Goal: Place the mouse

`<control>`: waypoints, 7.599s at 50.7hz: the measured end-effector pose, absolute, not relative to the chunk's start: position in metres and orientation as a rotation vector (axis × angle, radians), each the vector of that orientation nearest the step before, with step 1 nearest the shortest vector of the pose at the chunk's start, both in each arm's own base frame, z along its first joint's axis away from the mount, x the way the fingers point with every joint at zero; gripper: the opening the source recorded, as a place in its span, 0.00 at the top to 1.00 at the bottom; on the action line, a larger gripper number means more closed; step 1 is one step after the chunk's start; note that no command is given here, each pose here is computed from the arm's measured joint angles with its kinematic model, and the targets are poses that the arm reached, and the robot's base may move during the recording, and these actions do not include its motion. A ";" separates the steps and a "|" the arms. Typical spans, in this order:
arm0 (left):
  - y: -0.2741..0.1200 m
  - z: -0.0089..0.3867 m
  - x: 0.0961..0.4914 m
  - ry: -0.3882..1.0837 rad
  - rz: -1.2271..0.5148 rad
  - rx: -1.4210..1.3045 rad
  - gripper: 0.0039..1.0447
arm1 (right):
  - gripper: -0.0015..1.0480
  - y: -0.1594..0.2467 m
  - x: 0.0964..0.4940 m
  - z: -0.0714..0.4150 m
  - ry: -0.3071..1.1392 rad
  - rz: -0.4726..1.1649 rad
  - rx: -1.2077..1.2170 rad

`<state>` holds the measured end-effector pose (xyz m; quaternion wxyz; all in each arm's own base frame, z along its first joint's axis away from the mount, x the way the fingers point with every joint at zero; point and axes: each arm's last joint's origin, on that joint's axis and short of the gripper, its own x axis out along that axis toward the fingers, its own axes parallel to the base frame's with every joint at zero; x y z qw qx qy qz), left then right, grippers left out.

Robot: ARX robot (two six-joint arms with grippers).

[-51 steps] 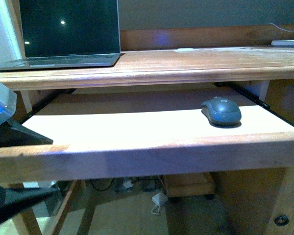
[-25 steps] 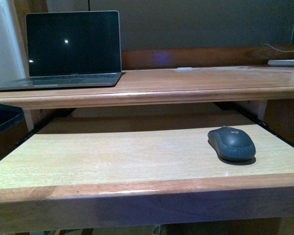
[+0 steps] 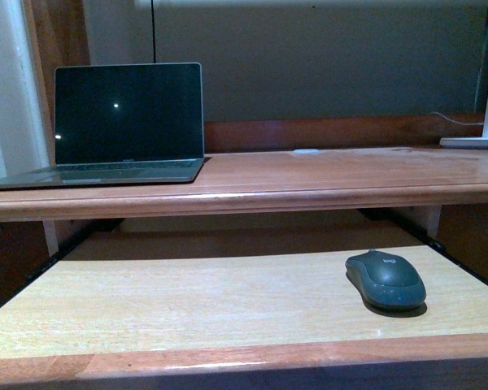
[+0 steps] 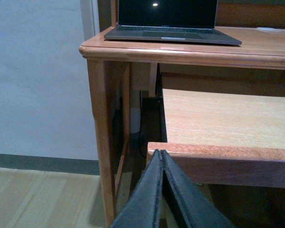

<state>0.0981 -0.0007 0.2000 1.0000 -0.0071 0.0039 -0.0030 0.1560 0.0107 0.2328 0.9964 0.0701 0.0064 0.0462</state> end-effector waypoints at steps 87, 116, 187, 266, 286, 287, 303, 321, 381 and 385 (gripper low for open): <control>0.000 0.165 0.098 0.004 -0.005 -0.009 0.07 | 0.15 0.181 0.297 0.207 0.377 0.115 -0.199; 0.000 0.165 0.098 0.004 -0.005 -0.009 0.07 | 0.47 0.169 0.279 0.254 0.336 0.134 -0.080; 0.000 0.165 0.098 0.004 -0.005 -0.009 0.07 | 0.08 0.333 0.446 0.289 0.214 0.003 -0.118; 0.000 0.165 0.098 0.004 -0.005 -0.009 0.07 | 0.07 0.067 0.190 0.173 0.206 0.781 -0.282; 0.000 0.165 0.098 0.004 -0.005 -0.009 0.07 | 0.07 0.130 0.229 0.163 0.189 0.713 -0.279; 0.000 0.165 0.098 0.004 -0.005 -0.009 0.07 | 0.07 0.133 0.232 0.163 0.189 0.702 -0.280; 0.000 0.165 0.098 0.004 -0.005 -0.009 0.07 | 0.07 0.193 0.300 0.165 0.211 0.538 -0.226; 0.000 0.165 0.098 0.004 -0.005 -0.009 0.07 | 0.07 0.237 0.368 0.179 0.233 0.386 -0.145; 0.000 0.165 0.098 0.003 -0.005 -0.009 0.07 | 0.07 0.058 0.104 0.211 0.179 0.388 0.296; 0.000 0.165 0.098 0.003 -0.005 -0.009 0.07 | 0.07 0.050 0.099 0.203 0.181 0.384 0.317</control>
